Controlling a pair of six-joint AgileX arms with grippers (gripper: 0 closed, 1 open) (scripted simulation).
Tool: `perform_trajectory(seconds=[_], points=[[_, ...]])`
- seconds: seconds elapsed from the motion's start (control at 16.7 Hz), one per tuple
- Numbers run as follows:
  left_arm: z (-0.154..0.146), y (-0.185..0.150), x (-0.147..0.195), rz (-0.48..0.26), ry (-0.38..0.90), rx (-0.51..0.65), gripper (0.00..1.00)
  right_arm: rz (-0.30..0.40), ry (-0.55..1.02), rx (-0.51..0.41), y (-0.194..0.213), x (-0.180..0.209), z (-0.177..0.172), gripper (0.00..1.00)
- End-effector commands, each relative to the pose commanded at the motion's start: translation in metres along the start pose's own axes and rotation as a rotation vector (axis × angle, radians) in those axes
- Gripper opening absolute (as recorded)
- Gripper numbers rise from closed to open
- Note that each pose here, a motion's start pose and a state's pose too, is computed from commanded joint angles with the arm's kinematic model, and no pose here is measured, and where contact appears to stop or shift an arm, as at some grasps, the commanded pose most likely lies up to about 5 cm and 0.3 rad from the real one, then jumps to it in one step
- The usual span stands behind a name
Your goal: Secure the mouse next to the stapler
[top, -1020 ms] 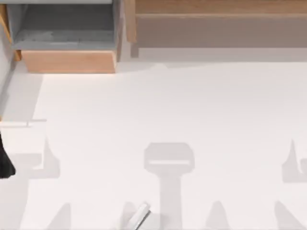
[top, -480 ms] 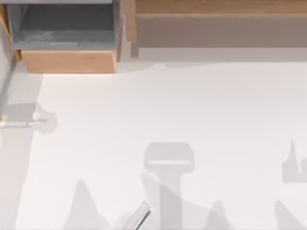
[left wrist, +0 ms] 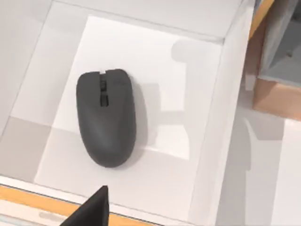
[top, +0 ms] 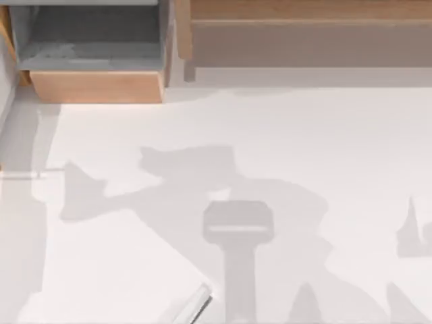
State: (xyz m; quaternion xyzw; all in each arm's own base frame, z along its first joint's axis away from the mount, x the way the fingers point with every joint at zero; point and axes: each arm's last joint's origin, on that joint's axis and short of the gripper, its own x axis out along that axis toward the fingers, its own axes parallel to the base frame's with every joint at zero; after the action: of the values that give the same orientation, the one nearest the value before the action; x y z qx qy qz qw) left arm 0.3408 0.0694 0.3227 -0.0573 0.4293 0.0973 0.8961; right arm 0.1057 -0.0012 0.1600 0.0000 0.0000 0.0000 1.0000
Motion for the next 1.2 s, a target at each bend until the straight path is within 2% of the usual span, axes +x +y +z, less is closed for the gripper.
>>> perform_trajectory(seconds=[0.18, 0.36, 0.54, 0.72, 0.9, 1.2], points=[[0.029, 0.016, 0.054, 0.033, 0.142, -0.039, 1.0, 0.0, 0.0, 0.0, 0.0, 0.0, 0.0, 1.0], [0.043, 0.037, 0.11, 0.062, 0.279, -0.083, 1.0, 0.0, 0.0, 0.0, 0.0, 0.0, 0.0, 1.0], [0.043, 0.057, 0.166, 0.081, 0.407, -0.121, 1.0, 0.0, 0.0, 0.0, 0.0, 0.0, 0.0, 1.0], [0.035, 0.067, 0.208, 0.087, 0.505, -0.14, 1.0, 0.0, 0.0, 0.0, 0.0, 0.0, 0.0, 1.0], [0.028, 0.065, 0.227, 0.082, 0.563, -0.139, 1.0, 0.0, 0.0, 0.0, 0.0, 0.0, 0.0, 1.0], [0.027, 0.064, 0.228, 0.082, 0.568, -0.138, 1.0, 0.0, 0.0, 0.0, 0.0, 0.0, 0.0, 1.0]])
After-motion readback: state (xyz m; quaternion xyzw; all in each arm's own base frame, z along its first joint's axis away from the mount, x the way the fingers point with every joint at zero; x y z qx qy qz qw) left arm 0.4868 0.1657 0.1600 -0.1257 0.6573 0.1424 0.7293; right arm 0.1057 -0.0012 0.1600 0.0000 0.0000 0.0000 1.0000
